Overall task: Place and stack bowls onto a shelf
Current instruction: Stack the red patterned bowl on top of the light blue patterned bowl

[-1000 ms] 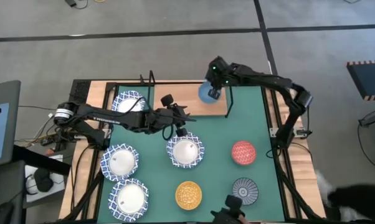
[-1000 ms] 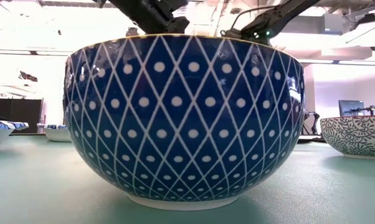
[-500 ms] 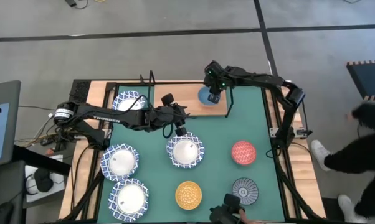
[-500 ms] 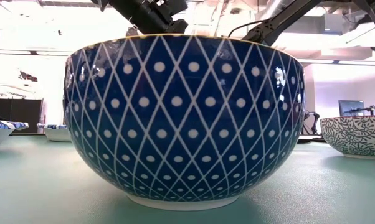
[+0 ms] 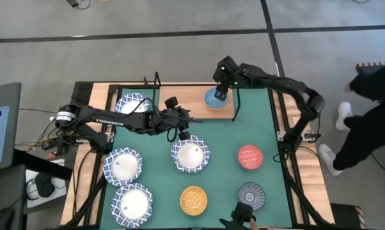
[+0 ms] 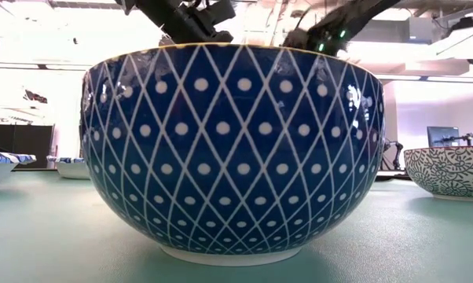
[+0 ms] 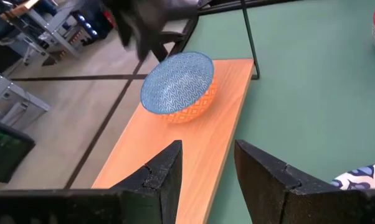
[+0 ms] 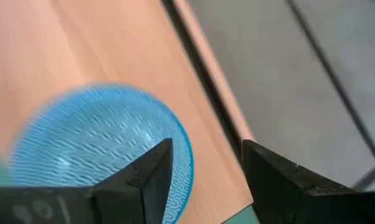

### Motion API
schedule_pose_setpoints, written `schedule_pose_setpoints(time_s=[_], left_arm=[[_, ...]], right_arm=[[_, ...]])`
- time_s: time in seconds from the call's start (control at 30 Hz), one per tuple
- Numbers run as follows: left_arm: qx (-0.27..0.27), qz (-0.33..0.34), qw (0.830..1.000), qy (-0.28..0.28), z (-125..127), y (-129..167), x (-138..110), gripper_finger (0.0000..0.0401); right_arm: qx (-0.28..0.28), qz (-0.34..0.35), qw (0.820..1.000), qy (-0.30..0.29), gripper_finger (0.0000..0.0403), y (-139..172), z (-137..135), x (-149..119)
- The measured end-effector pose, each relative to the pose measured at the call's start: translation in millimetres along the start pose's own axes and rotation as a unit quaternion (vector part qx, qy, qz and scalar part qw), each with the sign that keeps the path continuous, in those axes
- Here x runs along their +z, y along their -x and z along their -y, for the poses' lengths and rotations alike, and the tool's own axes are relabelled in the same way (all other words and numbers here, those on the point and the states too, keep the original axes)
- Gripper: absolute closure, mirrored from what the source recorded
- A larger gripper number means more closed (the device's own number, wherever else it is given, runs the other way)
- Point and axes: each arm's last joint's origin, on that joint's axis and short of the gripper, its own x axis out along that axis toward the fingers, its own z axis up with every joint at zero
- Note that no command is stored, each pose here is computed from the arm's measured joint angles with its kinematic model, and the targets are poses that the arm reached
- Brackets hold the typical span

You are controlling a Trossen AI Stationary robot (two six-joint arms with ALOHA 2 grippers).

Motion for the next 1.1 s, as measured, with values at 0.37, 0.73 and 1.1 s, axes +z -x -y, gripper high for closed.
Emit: schedule_pose_setpoints(time_s=[0.37,0.73,1.1], left_arm=[[-0.004,-0.023,1.000,0.000,2,1,-5,0.0267],[-0.018,-0.022,1.000,0.011,9,9,-3,0.0267],[-0.061,0.022,0.996,0.058,11,10,6,0.0267]], right_arm=[[0.020,0.064,0.997,-0.042,0.0186,113,-20,-28],[0.064,0.106,0.981,-0.150,0.0186,155,-87,-141],[0.032,0.007,0.960,-0.278,0.0202,145,-114,-208]])
